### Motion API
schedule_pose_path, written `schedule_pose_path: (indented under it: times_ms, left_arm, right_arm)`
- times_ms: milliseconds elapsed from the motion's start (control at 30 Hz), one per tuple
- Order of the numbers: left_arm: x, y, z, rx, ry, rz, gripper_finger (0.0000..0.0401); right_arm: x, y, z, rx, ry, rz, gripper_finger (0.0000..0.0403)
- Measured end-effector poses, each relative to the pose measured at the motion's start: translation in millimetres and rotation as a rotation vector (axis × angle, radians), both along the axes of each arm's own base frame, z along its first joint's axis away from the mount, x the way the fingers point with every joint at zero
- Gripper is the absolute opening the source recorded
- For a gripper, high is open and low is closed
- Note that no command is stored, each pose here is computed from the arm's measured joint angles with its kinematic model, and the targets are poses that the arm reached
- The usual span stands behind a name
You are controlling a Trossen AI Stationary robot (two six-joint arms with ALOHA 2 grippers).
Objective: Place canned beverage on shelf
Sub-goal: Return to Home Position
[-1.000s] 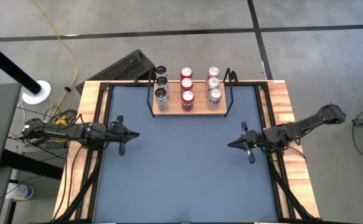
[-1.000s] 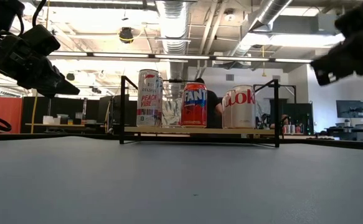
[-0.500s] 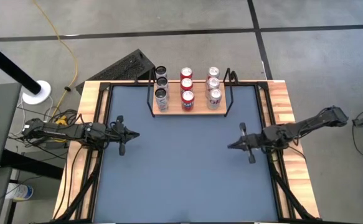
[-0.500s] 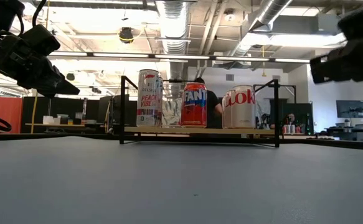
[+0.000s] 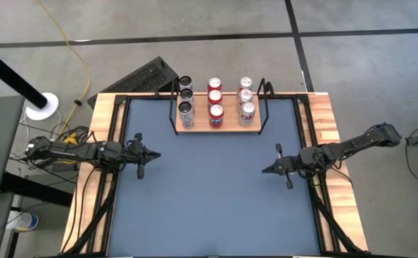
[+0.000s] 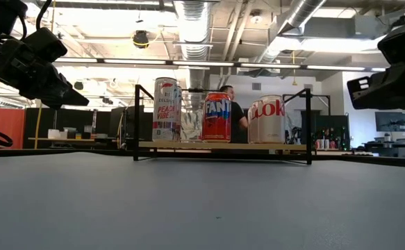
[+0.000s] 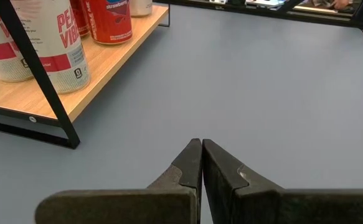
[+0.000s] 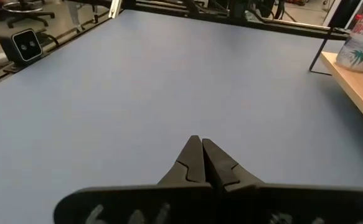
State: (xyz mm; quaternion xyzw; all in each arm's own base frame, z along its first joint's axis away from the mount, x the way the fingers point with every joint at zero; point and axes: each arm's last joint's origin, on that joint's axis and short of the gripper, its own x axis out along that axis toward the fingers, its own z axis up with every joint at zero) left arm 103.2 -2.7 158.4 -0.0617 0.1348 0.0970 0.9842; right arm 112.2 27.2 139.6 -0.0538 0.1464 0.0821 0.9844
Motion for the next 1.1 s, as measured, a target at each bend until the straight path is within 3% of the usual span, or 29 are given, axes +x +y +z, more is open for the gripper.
schedule_pose_path:
  times_ms: [1100]
  left_arm:
    - [0.0,0.0,0.0,0.000,0.000,0.000,0.0000]
  right_arm:
    - [-0.1,0.0,-1.6,-0.003,0.012,0.000,0.0000]
